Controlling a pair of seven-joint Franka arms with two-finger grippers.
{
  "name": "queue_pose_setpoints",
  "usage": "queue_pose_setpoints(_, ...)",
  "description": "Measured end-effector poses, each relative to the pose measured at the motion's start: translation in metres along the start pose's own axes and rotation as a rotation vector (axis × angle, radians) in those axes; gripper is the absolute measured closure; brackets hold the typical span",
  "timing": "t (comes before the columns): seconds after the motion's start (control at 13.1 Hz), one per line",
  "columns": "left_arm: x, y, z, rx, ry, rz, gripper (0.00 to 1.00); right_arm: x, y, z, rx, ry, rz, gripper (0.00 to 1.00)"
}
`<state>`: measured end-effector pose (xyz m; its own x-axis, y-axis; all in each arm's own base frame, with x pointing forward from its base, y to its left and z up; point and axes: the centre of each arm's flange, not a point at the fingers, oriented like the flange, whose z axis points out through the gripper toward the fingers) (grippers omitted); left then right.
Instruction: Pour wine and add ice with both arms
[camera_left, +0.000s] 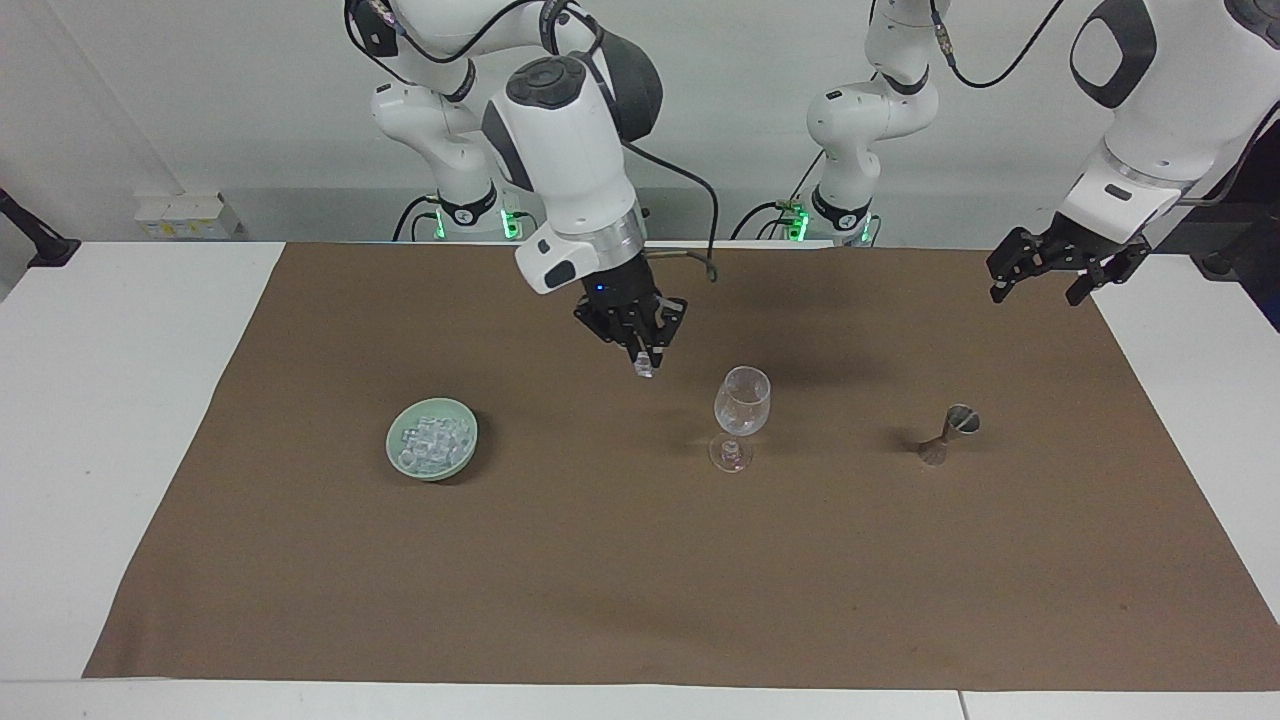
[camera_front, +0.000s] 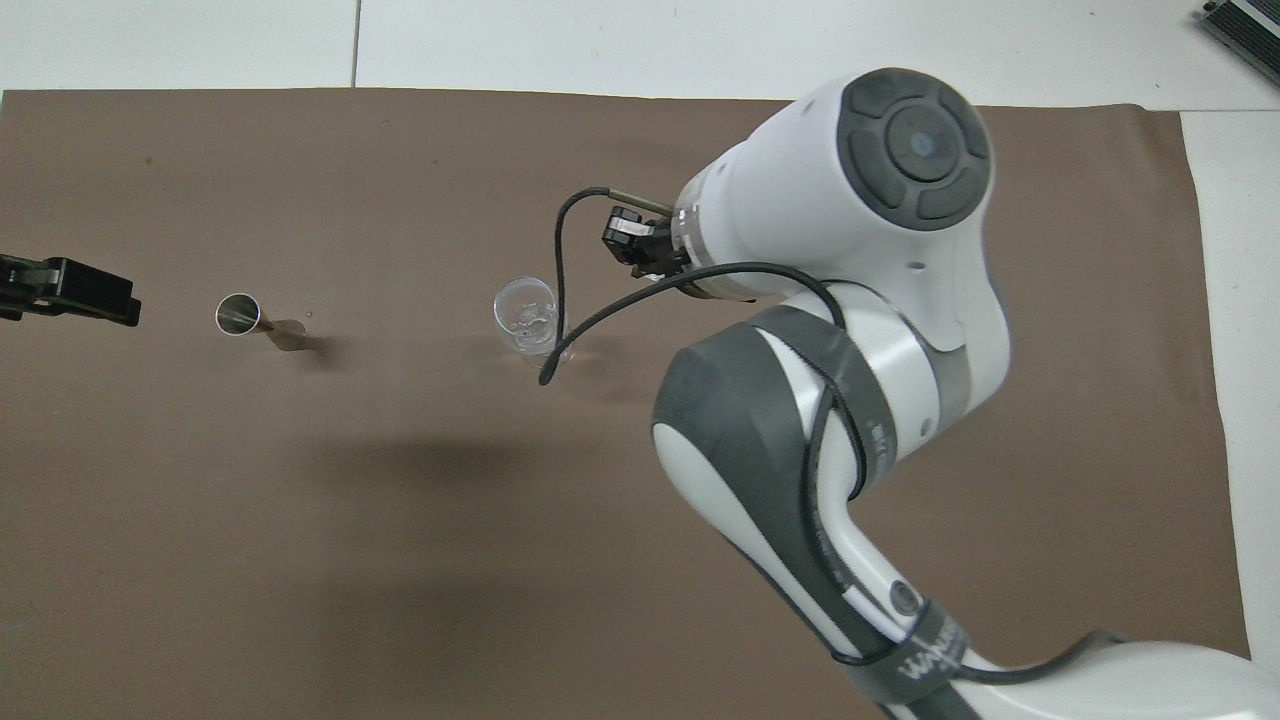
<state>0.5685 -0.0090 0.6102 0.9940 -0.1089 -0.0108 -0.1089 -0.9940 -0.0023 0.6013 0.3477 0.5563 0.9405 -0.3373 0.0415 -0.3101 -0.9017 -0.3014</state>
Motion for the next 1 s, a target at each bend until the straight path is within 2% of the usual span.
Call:
queue_pose_setpoints(0.38, 0.002, 0.001, -0.007, 0.001, 0.021, 0.002, 0.00, -0.027, -0.045, 0.015, 0.052, -0.007, -0.013, 0.78)
queue_pose_setpoints(0.69, 0.008, -0.001, 0.004, -0.005, 0.005, 0.002, 0.00, -0.048, -0.065, 0.061, 0.035, -0.020, -0.057, 0.78)
queue_pose_setpoints(1.0, 0.018, -0.005, 0.022, -0.013, -0.016, 0.000, 0.00, -0.052, -0.068, 0.090, 0.003, -0.013, -0.082, 0.78)
